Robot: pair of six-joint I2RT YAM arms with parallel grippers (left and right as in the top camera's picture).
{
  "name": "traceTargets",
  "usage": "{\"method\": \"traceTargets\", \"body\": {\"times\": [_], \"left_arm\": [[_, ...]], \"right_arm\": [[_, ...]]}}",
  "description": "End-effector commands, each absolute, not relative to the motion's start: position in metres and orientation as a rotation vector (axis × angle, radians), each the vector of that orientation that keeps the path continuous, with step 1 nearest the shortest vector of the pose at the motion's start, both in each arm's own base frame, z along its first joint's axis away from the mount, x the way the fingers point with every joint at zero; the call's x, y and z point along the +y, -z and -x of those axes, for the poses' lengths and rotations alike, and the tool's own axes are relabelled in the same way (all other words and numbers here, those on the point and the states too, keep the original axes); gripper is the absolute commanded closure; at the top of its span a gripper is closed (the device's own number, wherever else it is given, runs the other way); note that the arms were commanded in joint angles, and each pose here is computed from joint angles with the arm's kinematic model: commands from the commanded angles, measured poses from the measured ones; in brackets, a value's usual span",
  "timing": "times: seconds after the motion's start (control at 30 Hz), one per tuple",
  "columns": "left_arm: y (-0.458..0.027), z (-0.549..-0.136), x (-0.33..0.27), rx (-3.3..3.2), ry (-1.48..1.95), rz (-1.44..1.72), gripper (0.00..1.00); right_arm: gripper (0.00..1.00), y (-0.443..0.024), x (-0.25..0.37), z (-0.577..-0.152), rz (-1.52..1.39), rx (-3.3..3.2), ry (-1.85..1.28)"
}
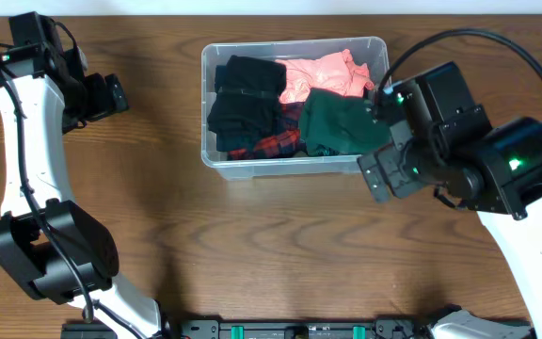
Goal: Pack container
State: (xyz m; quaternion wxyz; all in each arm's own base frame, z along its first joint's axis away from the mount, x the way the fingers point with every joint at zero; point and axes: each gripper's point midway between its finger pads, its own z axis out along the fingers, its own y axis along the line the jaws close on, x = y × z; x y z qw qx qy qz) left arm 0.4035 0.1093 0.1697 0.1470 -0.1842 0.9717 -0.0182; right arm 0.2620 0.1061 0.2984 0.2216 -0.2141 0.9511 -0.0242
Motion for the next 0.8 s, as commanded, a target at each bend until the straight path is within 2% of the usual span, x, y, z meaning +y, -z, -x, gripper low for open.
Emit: {"method": "traceTargets", "body": {"times": [0.0,0.17,0.27,0.4,0.57,0.77], "left_arm": [[-0.168,-0.402,0.11,2.802,0.051,0.531,0.02],[-0.168,-0.402,0.11,2.802,0.051,0.531,0.02],[-0.168,-0.402,0.11,2.802,0.051,0.531,0.02],[-0.168,-0.402,0.11,2.802,0.051,0.531,0.02],[-0.168,-0.402,0.11,2.802,0.051,0.531,0.02],[-0.168,-0.402,0.11,2.802,0.051,0.531,0.02]], "right_arm": [[0.01,-0.316,0.081,-0.273,0.477,2.533,0.182],[0.01,-0.35,0.065,-0.291,0.261,2.246,0.019],[0.01,-0.35,0.048,-0.289,0.2,2.104,-0.034],[0.01,-0.33,0.025,-0.275,0.243,1.956,0.021],[0.01,-0.283,-0.001,-0.254,0.156,1.893,0.099],[0.01,-0.233,-0.004,-0.252,0.126,1.779,0.108]]}}
